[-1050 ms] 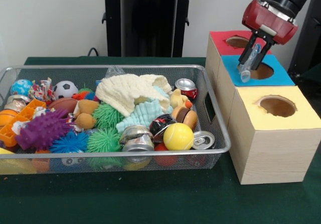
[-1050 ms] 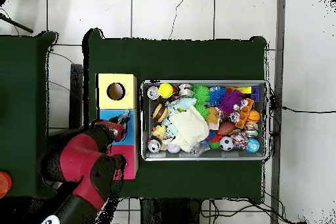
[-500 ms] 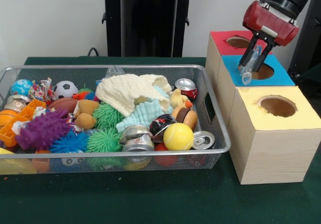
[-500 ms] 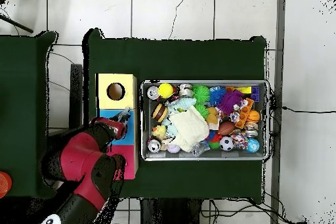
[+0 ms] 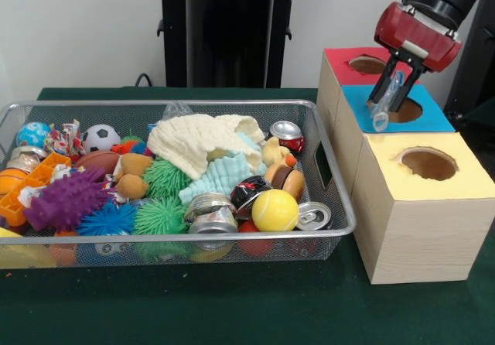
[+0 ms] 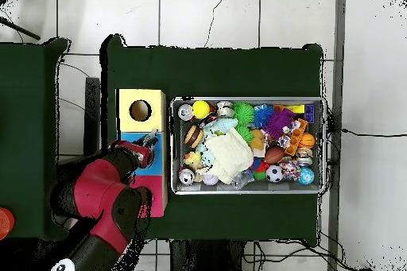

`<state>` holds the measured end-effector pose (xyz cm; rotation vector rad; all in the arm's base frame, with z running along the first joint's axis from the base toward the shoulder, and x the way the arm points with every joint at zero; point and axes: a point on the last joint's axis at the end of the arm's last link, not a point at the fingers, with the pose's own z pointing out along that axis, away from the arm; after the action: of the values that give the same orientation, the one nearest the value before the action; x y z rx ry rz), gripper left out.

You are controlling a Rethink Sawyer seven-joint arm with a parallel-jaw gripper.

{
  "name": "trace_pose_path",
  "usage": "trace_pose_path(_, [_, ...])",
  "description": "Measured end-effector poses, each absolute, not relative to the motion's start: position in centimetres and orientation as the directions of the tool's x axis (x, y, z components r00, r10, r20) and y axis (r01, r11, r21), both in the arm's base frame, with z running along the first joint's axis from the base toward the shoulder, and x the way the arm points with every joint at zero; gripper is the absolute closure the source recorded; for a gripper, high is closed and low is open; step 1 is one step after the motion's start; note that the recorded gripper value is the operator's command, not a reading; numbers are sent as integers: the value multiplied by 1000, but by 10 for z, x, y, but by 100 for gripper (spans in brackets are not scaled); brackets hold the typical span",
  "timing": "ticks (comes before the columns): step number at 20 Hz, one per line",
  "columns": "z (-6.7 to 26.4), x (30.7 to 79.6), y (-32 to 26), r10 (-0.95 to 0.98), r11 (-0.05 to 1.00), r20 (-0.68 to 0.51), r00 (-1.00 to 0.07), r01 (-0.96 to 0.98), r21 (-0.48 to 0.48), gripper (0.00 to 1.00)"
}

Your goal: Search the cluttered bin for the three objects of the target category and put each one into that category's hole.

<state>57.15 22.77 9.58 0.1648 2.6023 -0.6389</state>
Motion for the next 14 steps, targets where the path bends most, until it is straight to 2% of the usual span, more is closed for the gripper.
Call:
trace_pose_path(1, [96, 572, 228, 8, 885, -456, -890, 218, -410, 100])
trace_pose_path(2, [96, 572, 228, 9, 886, -456, -890, 218, -410, 0])
trace_pose_path(14, [74, 565, 221, -5, 873, -431, -902, 206, -442, 0])
